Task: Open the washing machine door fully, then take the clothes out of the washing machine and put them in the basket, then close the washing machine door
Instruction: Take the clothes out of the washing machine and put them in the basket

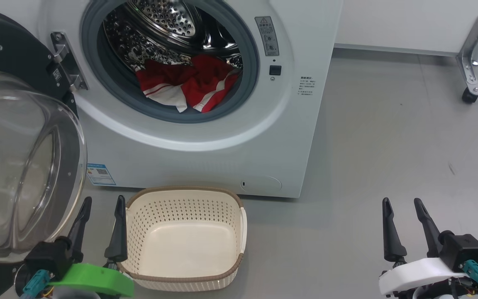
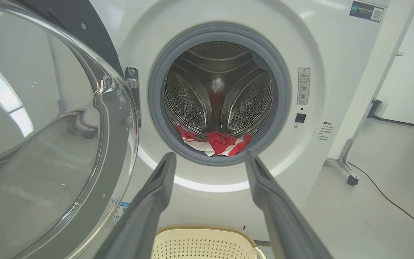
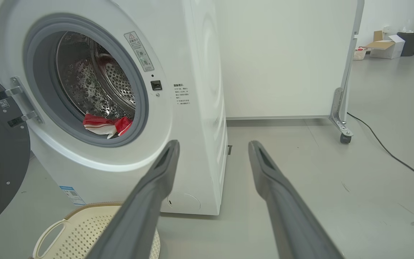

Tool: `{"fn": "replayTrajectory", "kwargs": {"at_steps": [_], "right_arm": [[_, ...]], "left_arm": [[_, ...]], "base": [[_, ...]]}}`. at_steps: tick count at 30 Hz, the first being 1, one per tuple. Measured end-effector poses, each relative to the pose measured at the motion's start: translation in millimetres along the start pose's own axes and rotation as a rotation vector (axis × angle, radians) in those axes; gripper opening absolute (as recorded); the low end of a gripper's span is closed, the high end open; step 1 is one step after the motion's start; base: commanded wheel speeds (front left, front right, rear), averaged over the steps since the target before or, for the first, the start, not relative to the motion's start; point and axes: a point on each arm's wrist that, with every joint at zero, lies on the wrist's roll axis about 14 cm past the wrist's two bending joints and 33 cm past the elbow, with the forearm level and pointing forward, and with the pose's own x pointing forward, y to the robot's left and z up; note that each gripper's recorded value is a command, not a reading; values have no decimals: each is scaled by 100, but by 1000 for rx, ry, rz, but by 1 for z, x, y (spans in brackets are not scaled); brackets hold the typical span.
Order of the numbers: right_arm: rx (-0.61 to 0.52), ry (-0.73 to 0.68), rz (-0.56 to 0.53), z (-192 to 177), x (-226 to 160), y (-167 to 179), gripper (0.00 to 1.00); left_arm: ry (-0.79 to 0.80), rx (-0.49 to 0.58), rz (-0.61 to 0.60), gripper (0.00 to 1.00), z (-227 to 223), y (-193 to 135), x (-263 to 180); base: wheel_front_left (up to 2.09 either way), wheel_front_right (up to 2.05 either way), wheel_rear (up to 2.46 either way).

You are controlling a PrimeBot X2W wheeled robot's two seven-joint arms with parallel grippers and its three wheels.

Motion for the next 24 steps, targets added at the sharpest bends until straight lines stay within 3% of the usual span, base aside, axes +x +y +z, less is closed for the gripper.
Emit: {"fn": "replayTrajectory", "kwargs": {"at_steps": [24], "right_arm": [[9, 4, 2, -2, 1, 2, 100]], "left_arm": [[11, 9, 3, 100, -4, 0, -4]], "base": [[74, -74, 0]]}}
